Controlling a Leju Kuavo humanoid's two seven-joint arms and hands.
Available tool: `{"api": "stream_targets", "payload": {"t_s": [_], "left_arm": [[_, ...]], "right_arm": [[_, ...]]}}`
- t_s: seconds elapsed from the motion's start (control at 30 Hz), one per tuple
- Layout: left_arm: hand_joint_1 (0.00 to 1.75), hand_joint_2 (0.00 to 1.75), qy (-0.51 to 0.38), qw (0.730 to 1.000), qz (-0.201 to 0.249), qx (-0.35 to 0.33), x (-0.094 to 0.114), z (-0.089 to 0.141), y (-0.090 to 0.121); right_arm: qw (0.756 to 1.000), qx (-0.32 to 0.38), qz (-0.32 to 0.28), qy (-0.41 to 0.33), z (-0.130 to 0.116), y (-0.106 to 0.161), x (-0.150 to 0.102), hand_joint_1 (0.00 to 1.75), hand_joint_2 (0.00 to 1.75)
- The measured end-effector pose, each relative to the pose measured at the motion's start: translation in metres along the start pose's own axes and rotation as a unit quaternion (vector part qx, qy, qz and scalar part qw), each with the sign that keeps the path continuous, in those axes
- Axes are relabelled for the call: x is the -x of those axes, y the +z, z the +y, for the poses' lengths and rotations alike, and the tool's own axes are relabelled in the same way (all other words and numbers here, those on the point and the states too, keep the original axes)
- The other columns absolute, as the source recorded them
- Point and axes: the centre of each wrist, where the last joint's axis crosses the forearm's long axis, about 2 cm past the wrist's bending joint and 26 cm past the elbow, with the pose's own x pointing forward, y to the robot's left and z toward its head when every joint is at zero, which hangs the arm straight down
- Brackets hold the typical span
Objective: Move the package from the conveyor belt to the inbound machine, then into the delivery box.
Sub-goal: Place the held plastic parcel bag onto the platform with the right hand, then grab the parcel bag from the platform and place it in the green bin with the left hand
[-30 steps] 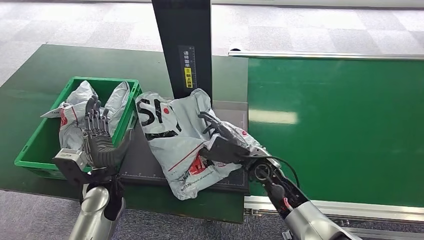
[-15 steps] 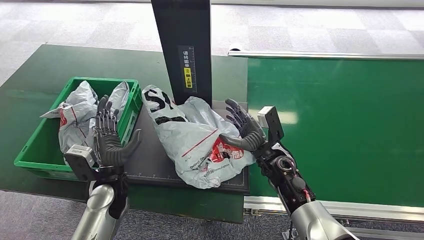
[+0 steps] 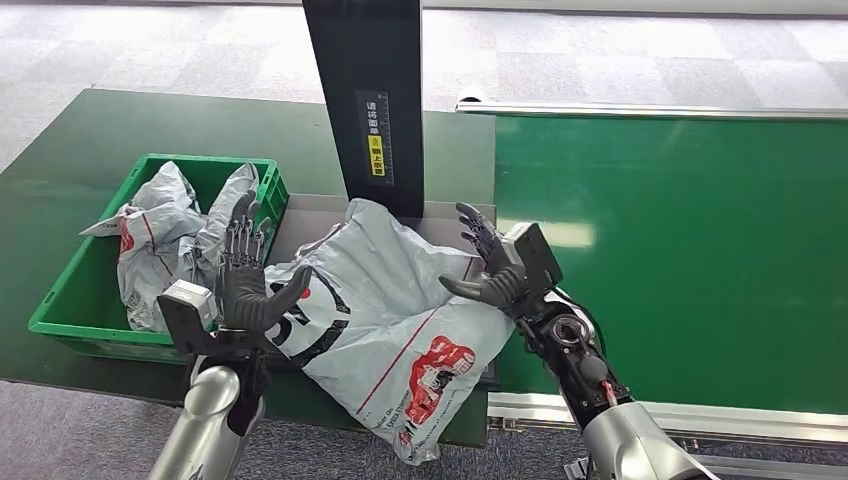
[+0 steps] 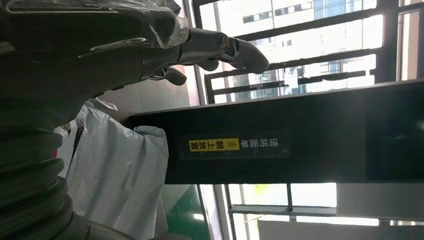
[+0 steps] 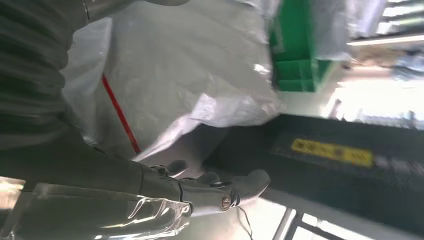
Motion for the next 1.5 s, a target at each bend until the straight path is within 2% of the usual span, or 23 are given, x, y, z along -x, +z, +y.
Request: {"api": "stream_targets", "payload": {"t_s": [0.1,0.2,0.4,0.63,0.77,0.97,1.0,1.1,1.13,1.3,1.43,1.5], "left_arm": [[0.00,1.75,-0.015,0.999,0.003,0.031,0.001,-0.002,-0.003],[0.00,1.75,-0.040,0.997,0.010,0.065,0.002,-0.004,-0.002],[0.00,1.75,-0.120,0.977,0.036,0.172,0.003,-0.019,0.003],[0.00,1.75,-0.211,0.926,0.082,0.302,0.018,-0.032,0.018],[0.00,1.75,-0.238,0.896,0.114,0.357,0.025,-0.034,0.023],[0.01,1.75,-0.337,0.826,0.169,0.419,0.038,-0.038,0.023],[0.36,1.75,-0.354,0.817,0.174,0.422,0.040,-0.039,0.022],[1.63,1.75,-0.383,0.802,0.175,0.424,0.044,-0.042,0.019],[1.71,1.75,-0.385,0.801,0.173,0.424,0.044,-0.043,0.019],[1.73,1.75,-0.373,0.811,0.152,0.424,0.045,-0.042,0.020],[1.41,1.75,-0.357,0.832,0.131,0.405,0.043,-0.040,0.020],[1.53,1.75,-0.350,0.848,0.116,0.381,0.040,-0.038,0.020]], "right_arm": [[0.997,-0.029,0.020,0.072,0.000,0.001,0.003,0.00,1.75],[0.995,-0.020,0.017,0.099,-0.001,0.002,0.003,0.00,1.75],[0.997,0.019,-0.045,0.057,-0.007,0.004,-0.005,0.00,1.75],[0.989,0.076,-0.123,-0.004,-0.014,0.012,-0.016,0.00,1.75],[0.985,0.098,-0.144,-0.016,-0.018,0.015,-0.021,0.00,1.75],[0.981,0.117,-0.154,-0.023,-0.020,0.020,-0.023,0.00,1.75],[0.981,0.118,-0.153,-0.025,-0.020,0.021,-0.023,0.00,1.75],[0.982,0.114,-0.147,-0.035,-0.018,0.022,-0.021,0.00,1.75],[0.983,0.112,-0.144,-0.040,-0.017,0.022,-0.020,0.00,1.75],[0.985,0.113,-0.120,-0.051,-0.011,0.020,-0.017,0.00,1.75],[0.988,0.117,-0.098,-0.032,-0.005,0.015,-0.017,0.00,1.75],[0.989,0.110,-0.093,-0.032,-0.001,0.013,-0.017,0.00,1.75]]}}
